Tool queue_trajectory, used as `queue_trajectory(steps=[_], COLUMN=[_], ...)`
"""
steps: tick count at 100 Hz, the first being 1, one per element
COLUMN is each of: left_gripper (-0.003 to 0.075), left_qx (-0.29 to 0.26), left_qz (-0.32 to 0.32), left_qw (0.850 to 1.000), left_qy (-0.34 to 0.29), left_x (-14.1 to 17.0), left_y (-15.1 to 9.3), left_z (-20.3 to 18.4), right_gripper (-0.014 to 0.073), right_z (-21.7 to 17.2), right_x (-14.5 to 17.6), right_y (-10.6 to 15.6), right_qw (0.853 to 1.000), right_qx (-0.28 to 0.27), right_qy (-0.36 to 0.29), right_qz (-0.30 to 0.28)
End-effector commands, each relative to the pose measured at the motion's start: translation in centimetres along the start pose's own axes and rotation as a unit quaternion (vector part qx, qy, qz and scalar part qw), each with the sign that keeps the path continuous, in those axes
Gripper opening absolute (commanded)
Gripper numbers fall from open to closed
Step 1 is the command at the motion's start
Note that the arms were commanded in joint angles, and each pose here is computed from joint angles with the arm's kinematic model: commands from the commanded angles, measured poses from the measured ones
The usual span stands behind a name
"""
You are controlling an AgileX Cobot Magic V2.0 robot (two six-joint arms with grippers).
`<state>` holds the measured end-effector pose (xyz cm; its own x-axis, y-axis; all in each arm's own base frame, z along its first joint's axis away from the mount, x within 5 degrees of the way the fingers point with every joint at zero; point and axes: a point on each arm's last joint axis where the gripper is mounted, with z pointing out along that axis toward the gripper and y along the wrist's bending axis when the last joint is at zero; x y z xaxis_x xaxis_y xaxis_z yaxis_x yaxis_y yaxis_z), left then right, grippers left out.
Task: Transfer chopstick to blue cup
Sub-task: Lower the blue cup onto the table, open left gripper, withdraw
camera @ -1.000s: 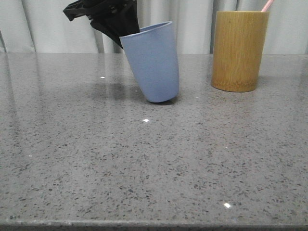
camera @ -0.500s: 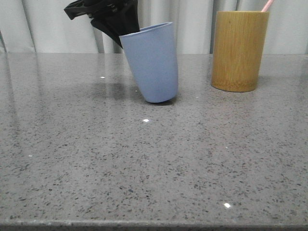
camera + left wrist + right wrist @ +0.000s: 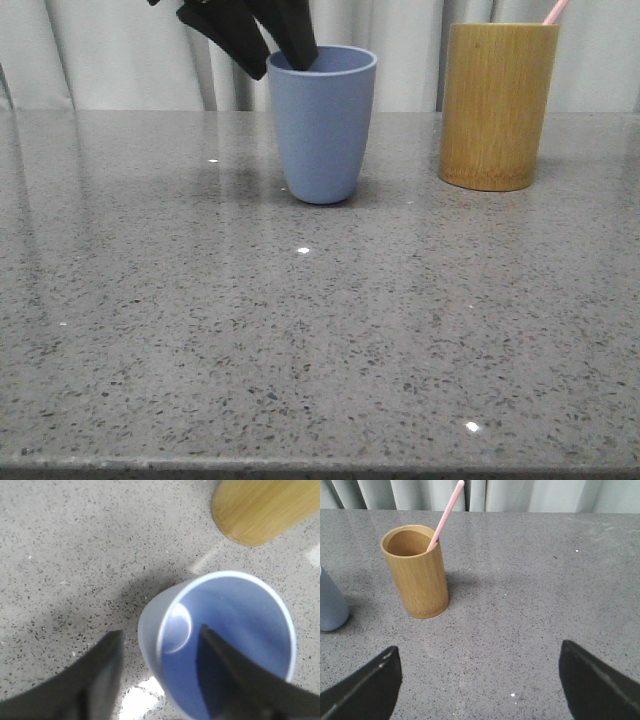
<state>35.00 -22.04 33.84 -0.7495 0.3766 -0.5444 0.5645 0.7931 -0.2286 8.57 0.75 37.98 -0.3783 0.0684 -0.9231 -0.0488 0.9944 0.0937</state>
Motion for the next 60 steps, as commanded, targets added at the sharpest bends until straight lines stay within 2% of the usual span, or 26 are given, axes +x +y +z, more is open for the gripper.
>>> queue_trajectory(steps=[1,7,35,60], left_gripper=[0.048,0.0499,0.0498,0.0498], left_qx=[0.014,0.014,0.015,0.013], left_qz=[0.007,0.007,0.007,0.009], left_qw=[0.998,0.998,0.998,0.995], left_qy=[-0.055,-0.055,-0.057,-0.095], left_x=[-1.0,-1.0,-1.1,-2.0], left_y=[-1.4,-1.4,-1.4,-1.7], left_z=[-3.0,-3.0,-3.1,-5.4], right_gripper=[0.0635,0.0635,0.0635,0.0635], right_z=[-0.3,-0.3,-0.3,-0.3], right_x=[-1.5,-1.5,-1.4,-1.4], right_y=[0.1,0.1,0.0,0.0], right_qw=[0.999,0.999,0.999,0.999], right_qx=[0.001,0.001,0.001,0.002], right_qy=[-0.046,-0.046,-0.043,-0.039], right_qz=[-0.004,-0.004,-0.004,-0.004])
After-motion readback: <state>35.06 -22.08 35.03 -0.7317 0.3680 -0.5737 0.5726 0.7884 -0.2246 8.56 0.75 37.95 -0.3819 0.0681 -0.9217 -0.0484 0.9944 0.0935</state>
